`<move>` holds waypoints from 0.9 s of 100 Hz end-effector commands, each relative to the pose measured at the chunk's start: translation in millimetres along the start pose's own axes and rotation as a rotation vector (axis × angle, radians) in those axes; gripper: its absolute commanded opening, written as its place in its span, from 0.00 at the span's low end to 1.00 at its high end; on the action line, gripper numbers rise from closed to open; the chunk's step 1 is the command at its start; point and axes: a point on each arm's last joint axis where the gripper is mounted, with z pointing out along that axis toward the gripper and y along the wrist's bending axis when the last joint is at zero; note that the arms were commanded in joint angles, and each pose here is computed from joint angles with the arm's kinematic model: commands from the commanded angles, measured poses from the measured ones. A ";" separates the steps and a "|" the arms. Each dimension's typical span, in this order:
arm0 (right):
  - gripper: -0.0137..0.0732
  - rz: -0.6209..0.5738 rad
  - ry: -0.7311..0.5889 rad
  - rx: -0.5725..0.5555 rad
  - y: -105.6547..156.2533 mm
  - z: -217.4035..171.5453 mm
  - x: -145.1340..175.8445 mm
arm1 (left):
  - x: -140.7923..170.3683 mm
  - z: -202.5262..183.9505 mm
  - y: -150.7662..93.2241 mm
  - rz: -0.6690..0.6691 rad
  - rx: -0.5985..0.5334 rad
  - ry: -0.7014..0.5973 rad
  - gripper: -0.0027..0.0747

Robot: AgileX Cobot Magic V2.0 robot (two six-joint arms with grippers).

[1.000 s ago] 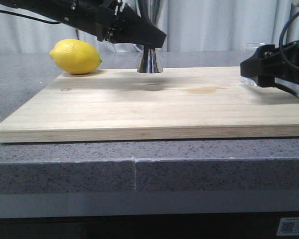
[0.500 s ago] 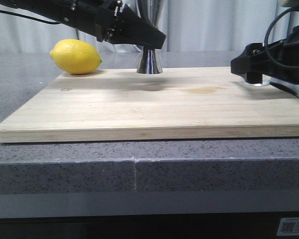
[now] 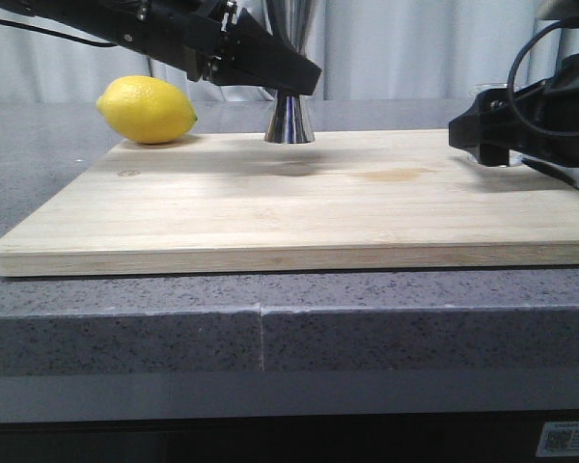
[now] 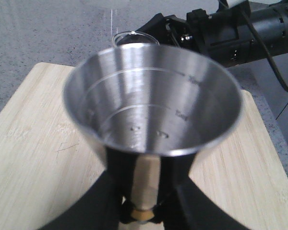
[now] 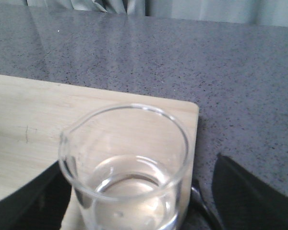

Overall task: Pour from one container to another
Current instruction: 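Reach the right gripper to the glass beaker and close around it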

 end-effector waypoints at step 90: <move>0.47 -0.016 -0.130 -0.008 -0.4 -0.9 -23.0 | -33.6 -13.7 -10.3 0.047 0.011 -0.105 0.10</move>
